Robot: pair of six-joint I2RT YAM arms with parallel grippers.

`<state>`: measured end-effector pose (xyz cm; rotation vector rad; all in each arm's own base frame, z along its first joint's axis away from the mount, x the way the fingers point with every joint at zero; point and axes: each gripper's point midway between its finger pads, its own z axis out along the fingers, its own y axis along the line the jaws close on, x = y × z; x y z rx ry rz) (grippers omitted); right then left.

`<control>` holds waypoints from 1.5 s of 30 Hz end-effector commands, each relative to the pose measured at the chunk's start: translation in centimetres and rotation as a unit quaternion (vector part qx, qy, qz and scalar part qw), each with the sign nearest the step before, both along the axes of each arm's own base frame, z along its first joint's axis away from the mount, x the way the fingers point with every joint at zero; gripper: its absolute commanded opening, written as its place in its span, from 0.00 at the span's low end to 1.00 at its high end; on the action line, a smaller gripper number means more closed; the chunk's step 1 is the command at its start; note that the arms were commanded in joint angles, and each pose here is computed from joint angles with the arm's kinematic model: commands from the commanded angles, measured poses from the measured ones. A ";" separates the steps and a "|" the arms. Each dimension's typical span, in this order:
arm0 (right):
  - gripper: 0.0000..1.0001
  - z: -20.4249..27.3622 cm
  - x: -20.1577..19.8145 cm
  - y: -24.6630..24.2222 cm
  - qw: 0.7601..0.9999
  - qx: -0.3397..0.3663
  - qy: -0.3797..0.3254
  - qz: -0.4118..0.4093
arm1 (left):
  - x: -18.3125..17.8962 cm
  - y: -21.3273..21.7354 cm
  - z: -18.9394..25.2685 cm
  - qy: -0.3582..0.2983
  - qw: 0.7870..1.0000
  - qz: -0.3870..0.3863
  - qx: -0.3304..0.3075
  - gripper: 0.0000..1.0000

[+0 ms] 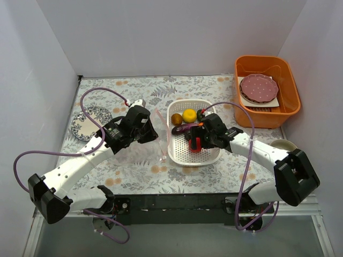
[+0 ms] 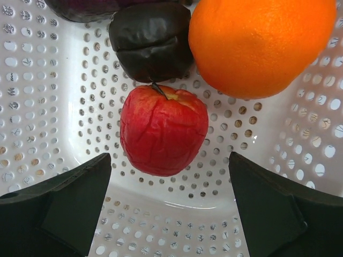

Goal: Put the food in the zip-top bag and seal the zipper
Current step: Pick up the fake fruit from the bin.

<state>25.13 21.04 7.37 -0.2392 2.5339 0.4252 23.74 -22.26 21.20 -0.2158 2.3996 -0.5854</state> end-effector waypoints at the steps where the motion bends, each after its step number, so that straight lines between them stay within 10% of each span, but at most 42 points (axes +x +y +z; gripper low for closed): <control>1: 0.96 1.2 1.6 1.6 0.999 0.021 -0.018 0.018 | -0.3 -0.2 0.1 -0.004 1.000 -0.013 -0.005 0.00; 15: 0.72 0.6 2.3 2.7 0.999 0.033 0.006 0.020 | -0.4 0.0 0.1 -0.005 1.000 -0.011 -0.005 0.00; 30: 0.72 -0.7 0.4 3.2 0.997 0.054 0.032 0.050 | -0.2 0.1 0.0 -0.004 1.000 -0.007 0.001 0.00; 45: 0.39 0.6 -0.6 3.7 0.994 0.091 0.029 0.057 | -0.3 -0.1 -0.5 0.005 1.000 -0.007 0.002 0.00</control>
